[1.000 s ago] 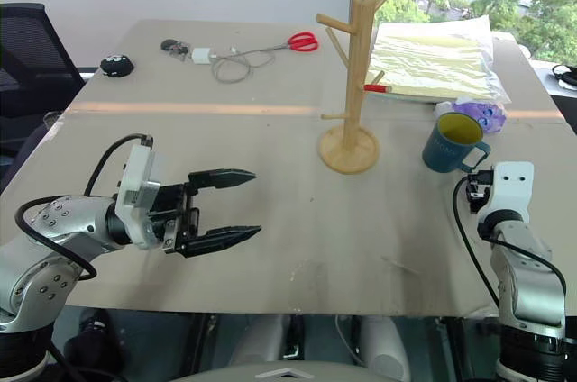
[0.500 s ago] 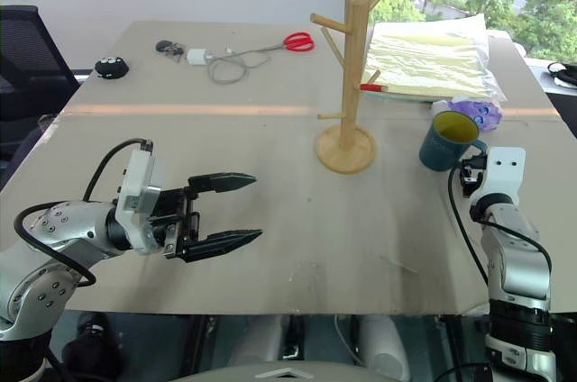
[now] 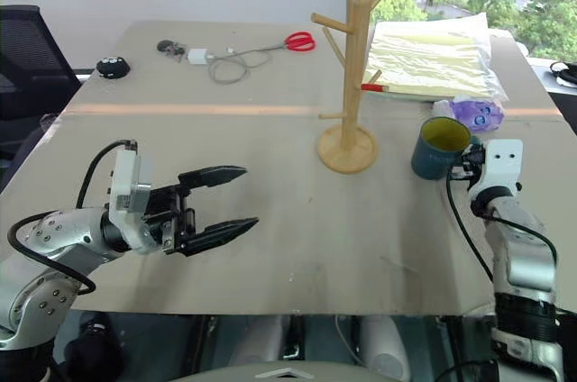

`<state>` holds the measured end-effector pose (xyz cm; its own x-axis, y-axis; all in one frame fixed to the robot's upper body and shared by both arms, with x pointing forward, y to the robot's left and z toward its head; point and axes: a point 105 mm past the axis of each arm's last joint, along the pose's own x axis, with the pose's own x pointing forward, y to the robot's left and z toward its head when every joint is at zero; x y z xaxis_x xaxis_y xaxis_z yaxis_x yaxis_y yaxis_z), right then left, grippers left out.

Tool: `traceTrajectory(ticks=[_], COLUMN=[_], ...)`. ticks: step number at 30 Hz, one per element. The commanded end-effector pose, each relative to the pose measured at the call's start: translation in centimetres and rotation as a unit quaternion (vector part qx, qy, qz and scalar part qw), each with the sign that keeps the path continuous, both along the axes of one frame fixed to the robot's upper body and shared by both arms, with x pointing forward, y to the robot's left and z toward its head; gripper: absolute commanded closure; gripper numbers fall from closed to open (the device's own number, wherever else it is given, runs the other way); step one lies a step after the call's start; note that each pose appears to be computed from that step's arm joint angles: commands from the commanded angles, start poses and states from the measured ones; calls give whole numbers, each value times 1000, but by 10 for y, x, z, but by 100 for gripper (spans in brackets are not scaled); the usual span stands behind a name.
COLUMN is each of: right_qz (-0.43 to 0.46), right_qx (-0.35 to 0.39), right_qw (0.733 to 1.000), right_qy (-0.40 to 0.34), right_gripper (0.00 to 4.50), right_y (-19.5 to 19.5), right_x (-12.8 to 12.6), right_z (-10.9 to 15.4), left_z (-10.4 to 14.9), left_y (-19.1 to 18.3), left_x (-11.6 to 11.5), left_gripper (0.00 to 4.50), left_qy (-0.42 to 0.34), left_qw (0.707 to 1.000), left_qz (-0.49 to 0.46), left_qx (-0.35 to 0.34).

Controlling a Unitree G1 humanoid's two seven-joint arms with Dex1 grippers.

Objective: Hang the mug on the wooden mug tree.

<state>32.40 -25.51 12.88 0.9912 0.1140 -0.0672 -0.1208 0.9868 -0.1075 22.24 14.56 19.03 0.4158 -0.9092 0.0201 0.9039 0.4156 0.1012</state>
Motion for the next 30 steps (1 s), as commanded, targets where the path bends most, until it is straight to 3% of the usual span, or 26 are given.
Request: traceTrajectory(ticks=[1,5,13,20,30], right_qz=[169,241,261,278,356], right_qx=[-24,-68,-81,-91,-95], right_qw=[984,967,961,956,929], right_qy=[-54,-46,-48,-27,28], right_gripper=[448,448,448,448,448], right_y=[44,76,125,118,102], right_x=[-32,-43,-21,-11,-29], right_z=[52,79,117,132,134], left_z=[3,-7,-1,14,19], left_y=[20,34,38,38,32], left_x=[4,3,-4,-15,-19], left_gripper=[0,0,0,0,0], left_qy=[-25,-6,-2,1,-1], left_qw=[999,1000,999,1000,999], left_qz=[24,25,0,-5,16], left_qx=[-11,-11,-33,-31,-40])
